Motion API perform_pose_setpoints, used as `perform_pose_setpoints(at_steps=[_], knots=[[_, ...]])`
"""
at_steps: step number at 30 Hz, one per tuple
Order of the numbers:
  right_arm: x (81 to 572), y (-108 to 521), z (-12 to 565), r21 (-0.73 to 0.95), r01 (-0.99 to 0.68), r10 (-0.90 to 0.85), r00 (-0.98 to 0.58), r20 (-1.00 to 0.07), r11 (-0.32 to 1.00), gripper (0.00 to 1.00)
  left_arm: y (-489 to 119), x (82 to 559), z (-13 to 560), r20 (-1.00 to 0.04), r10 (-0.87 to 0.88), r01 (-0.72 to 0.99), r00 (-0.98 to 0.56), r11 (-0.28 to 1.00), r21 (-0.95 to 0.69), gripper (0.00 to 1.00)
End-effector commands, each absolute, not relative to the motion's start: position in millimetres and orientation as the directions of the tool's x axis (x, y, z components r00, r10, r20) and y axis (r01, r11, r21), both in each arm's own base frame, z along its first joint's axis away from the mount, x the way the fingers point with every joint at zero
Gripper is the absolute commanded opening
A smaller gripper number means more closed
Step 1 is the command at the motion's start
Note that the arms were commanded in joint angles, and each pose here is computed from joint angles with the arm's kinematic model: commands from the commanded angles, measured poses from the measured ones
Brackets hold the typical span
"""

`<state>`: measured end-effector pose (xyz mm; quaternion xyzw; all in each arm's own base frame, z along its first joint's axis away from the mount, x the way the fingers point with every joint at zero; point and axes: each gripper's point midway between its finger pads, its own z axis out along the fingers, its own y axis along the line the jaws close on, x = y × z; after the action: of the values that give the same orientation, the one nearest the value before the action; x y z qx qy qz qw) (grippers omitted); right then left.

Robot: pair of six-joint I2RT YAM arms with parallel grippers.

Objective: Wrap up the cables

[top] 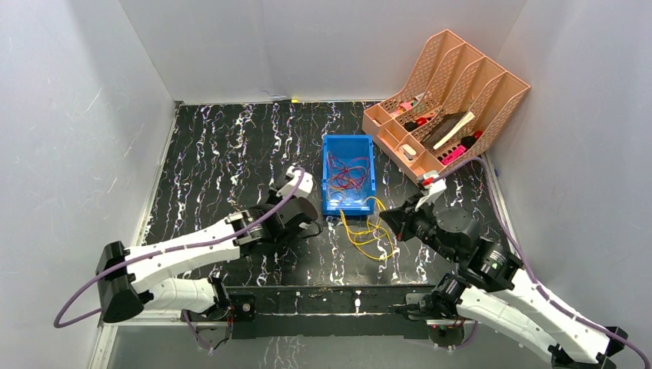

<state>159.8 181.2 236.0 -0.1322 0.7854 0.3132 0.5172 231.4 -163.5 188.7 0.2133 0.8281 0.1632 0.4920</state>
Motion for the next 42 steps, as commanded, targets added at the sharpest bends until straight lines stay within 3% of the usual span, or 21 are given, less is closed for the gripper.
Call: perform_pose_setpoints(at_steps=[1, 9, 26, 33, 39, 42], knots=[[160, 205, 284, 0.378, -0.627, 0.177, -0.361, -0.916, 0.681, 0.0, -149, 221, 201, -0.804, 0.422, 0.169, -0.42, 0.906, 0.388, 0.0], [154, 236, 309, 0.402, -0.697, 0.131, -0.41, -0.903, 0.594, 0.0, -164, 203, 194, -0.875, 0.251, 0.278, -0.413, 0.95, 0.141, 0.0], [146, 271, 318, 0.497, -0.707, 0.082, -0.533, -0.842, 0.503, 0.0, -173, 187, 163, -0.848, 0.153, 0.284, -0.507, 0.959, 0.004, 0.0], [148, 284, 318, 0.513, -0.711, 0.061, -0.556, -0.829, 0.48, 0.0, -168, 186, 159, -0.843, 0.147, 0.265, -0.517, 0.964, 0.006, 0.28], [149, 296, 324, 0.522, -0.723, 0.045, -0.565, -0.824, 0.452, 0.0, -163, 186, 163, -0.85, 0.138, 0.254, -0.508, 0.967, 0.005, 0.33], [150, 306, 328, 0.529, -0.733, 0.036, -0.571, -0.82, 0.428, 0.0, -161, 185, 169, -0.857, 0.116, 0.249, -0.503, 0.968, -0.016, 0.44]])
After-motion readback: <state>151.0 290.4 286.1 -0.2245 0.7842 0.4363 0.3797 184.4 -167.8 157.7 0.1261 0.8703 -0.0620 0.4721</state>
